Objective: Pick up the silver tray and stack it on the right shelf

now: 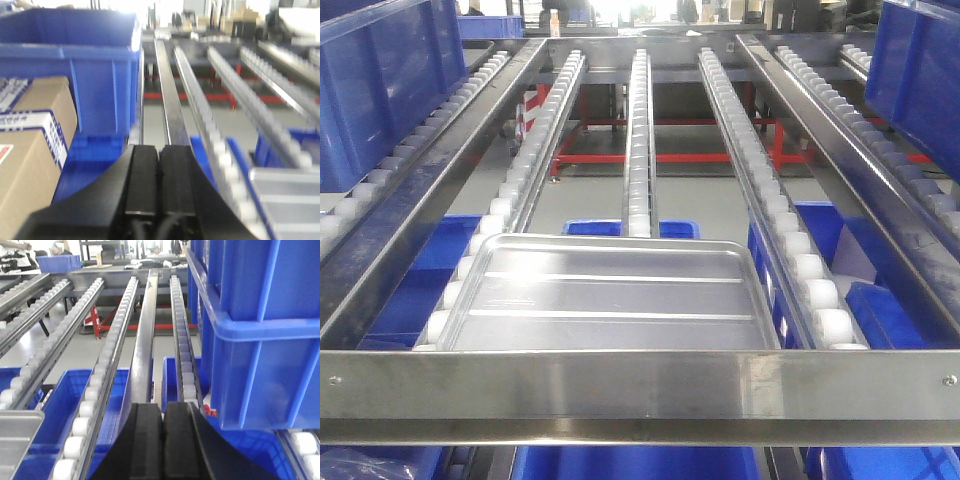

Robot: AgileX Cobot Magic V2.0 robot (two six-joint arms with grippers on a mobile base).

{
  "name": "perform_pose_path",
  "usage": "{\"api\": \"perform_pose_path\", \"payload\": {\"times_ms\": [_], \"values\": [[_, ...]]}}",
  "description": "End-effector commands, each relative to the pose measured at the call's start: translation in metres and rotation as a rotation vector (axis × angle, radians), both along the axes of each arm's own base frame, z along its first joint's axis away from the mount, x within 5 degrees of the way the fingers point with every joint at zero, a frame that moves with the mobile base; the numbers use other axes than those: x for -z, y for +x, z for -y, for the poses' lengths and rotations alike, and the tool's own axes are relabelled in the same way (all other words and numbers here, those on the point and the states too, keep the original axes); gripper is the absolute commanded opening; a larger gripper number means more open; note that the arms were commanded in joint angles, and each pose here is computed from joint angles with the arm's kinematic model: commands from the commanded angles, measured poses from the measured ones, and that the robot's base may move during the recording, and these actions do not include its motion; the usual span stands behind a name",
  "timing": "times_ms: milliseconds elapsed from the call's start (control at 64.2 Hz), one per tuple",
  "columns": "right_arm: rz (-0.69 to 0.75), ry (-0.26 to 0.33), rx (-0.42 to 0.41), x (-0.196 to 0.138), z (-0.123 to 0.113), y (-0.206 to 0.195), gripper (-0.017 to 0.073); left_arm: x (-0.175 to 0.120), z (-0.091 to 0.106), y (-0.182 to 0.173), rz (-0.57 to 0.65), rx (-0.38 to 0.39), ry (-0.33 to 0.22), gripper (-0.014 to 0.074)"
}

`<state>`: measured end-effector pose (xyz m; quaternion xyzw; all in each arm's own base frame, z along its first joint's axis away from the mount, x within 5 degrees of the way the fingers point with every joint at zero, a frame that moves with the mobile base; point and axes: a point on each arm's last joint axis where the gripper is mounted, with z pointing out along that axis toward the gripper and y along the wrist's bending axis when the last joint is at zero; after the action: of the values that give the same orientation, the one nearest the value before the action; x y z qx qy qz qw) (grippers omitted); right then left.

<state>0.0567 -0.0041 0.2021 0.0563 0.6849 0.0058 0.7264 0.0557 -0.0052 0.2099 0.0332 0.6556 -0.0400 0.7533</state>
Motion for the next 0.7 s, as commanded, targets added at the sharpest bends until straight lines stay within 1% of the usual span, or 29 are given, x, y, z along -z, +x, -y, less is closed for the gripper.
{"api": "perform_pose_path", "payload": {"times_ms": [0, 16, 62, 93, 187, 249, 327, 389, 467, 483, 529, 638, 685], "values": [[0.156, -0.013, 0.019, -0.014, 0.001, -0.003, 0.0057, -0.007, -0.005, -0.002, 0.121, -0.032, -0.094, -0.0080], [0.170, -0.014, 0.021, -0.015, 0.002, -0.004, 0.0057, -0.009, -0.005, -0.002, 0.136, -0.036, -0.112, -0.0081], [0.210, -0.016, 0.026, -0.019, 0.002, -0.005, 0.0057, -0.016, -0.007, -0.004, 0.170, -0.042, -0.141, -0.0080], [0.235, -0.016, 0.029, -0.022, 0.002, -0.006, 0.0057, -0.022, -0.007, -0.005, 0.186, -0.042, -0.153, -0.0080], [0.294, -0.001, 0.027, -0.040, 0.002, -0.010, 0.0057, -0.048, -0.007, -0.012, 0.239, -0.026, -0.160, -0.0080], [0.325, 0.016, 0.020, -0.057, 0.001, -0.014, 0.0057, -0.069, -0.006, -0.018, 0.271, -0.010, -0.146, -0.0080], [0.353, 0.038, 0.011, -0.078, 0.001, -0.017, 0.0057, -0.097, -0.005, -0.023, 0.289, 0.002, -0.101, -0.0081], [0.370, 0.044, 0.008, -0.094, 0.001, -0.017, 0.0057, -0.117, -0.003, -0.024, 0.283, 0.011, -0.078, -0.0081], [0.368, 0.045, 0.008, -0.109, 0.001, -0.014, 0.0057, -0.142, -0.001, -0.018, 0.248, 0.024, -0.059, -0.0081], [0.365, 0.045, 0.008, -0.112, 0.001, -0.012, 0.0057, -0.144, 0.000, -0.014, 0.216, 0.030, -0.053, -0.0081], [0.351, 0.046, 0.008, -0.118, 0.002, -0.008, 0.0058, -0.157, 0.002, -0.008, 0.176, 0.042, -0.046, -0.0080], [0.282, 0.050, 0.005, -0.125, 0.002, 0.003, 0.0061, -0.173, 0.008, 0.016, 0.038, 0.070, -0.027, -0.0078], [0.246, 0.052, 0.002, -0.128, 0.002, 0.008, 0.0064, -0.175, 0.010, 0.029, -0.026, 0.077, -0.014, -0.0078]]}}
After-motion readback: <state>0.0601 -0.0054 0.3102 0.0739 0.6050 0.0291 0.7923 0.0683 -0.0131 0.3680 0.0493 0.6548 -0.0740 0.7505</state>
